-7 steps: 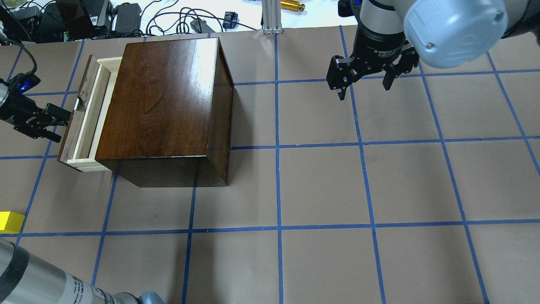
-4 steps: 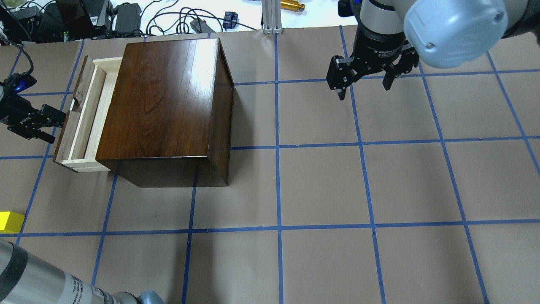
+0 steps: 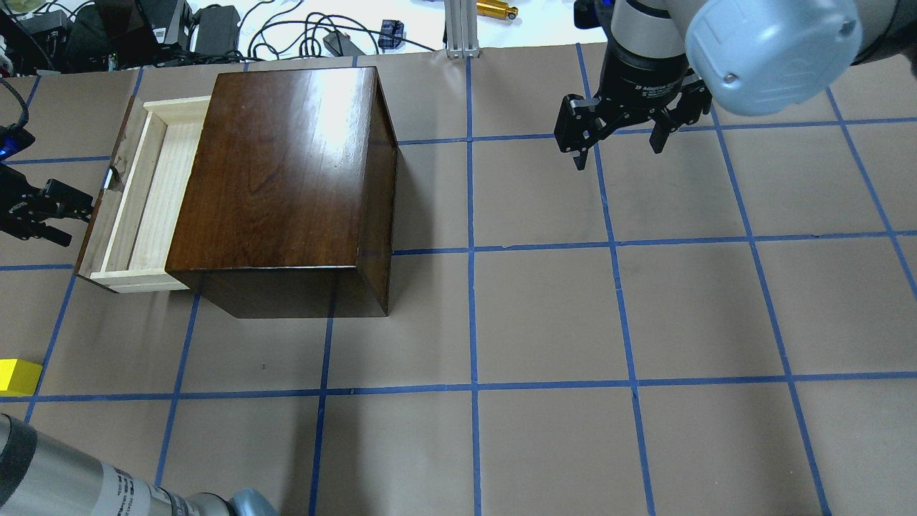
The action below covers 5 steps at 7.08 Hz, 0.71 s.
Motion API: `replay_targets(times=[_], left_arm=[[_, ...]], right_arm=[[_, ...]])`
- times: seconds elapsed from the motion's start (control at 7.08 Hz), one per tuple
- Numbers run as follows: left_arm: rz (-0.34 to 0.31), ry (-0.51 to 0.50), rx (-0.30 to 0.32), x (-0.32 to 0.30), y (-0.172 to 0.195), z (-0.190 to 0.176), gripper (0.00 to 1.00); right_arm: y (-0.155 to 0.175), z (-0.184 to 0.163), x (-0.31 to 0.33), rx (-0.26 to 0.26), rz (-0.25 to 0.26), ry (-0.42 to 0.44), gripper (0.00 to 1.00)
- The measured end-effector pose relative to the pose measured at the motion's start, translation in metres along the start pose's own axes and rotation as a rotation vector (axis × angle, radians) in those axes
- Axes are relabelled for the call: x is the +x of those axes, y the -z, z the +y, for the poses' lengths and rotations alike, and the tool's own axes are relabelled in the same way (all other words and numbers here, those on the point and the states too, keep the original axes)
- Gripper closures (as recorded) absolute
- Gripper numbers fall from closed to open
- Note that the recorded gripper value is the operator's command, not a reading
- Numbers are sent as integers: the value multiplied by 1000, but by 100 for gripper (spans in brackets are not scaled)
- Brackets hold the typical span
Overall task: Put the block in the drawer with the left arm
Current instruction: 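Pull the drawer open away from the cabinet with the left gripper, then release the handle and raise the left gripper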
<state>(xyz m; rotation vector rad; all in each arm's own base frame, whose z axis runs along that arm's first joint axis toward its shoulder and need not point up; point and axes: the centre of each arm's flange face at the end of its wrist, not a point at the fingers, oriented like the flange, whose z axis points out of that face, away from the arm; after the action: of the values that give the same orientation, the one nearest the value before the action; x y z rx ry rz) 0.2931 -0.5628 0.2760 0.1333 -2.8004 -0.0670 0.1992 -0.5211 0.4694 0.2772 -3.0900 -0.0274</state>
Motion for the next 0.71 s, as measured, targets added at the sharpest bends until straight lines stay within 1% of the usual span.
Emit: replay_targets(times=[0.28, 0.42, 0.56, 0.71], left_arm=[[-30, -16, 38, 15, 34, 3, 0], [-42, -20, 51, 25, 54, 10, 0], [-61, -27, 54, 36, 73, 21, 0], [-92, -34, 42, 48, 92, 36, 0]], right_arm=[[0, 0, 0, 0, 0, -1, 0], [0, 0, 0, 0, 0, 0, 0], [0, 0, 0, 0, 0, 0, 0], [0, 0, 0, 0, 0, 0, 0]])
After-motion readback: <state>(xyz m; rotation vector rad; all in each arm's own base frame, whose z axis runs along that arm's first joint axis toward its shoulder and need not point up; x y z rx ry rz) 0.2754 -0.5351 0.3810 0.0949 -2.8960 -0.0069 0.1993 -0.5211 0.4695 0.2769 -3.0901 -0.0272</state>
